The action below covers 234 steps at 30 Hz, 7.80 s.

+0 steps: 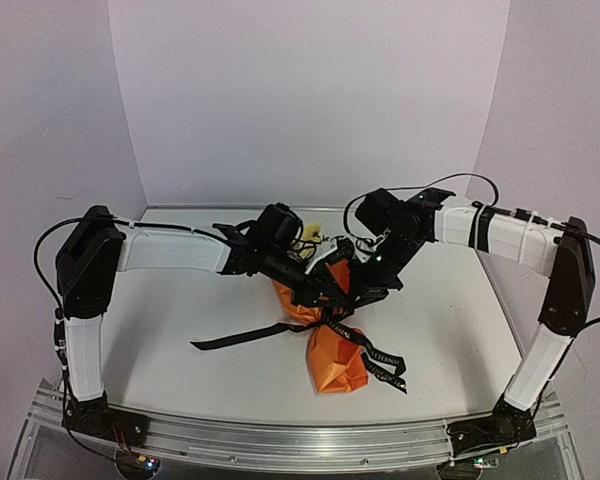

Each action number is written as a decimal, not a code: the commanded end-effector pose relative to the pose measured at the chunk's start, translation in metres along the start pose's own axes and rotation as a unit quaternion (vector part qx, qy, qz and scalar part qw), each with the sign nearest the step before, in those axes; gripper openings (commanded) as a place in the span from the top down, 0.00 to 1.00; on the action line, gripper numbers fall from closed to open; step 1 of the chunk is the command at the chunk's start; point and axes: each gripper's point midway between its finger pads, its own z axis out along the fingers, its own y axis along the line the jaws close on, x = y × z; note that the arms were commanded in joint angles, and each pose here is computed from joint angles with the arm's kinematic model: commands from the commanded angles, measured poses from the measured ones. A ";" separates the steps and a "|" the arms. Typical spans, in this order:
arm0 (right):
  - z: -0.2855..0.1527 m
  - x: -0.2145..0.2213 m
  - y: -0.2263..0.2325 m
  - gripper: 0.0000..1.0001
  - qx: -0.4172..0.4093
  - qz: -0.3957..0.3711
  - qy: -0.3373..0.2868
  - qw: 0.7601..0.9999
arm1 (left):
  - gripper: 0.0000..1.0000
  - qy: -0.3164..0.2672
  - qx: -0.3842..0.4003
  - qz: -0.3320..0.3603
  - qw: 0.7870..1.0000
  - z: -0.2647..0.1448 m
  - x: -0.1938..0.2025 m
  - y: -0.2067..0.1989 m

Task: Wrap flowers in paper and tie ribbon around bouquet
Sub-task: Cross the half-tied ribbon over the folded bouquet.

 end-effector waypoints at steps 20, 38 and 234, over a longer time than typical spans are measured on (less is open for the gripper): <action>0.052 0.004 -0.015 0.42 -0.027 0.003 -0.115 0.993 | 1.00 -0.198 -0.093 -0.119 0.968 -0.069 -0.014 -0.023; 0.070 0.022 0.007 0.53 0.030 -0.045 -0.140 0.989 | 1.00 -0.247 -0.113 -0.171 0.947 -0.113 0.026 -0.055; 0.114 -0.038 0.093 0.87 0.140 -0.162 -0.091 0.973 | 1.00 -0.022 -0.270 -0.392 0.879 -0.095 0.168 -0.081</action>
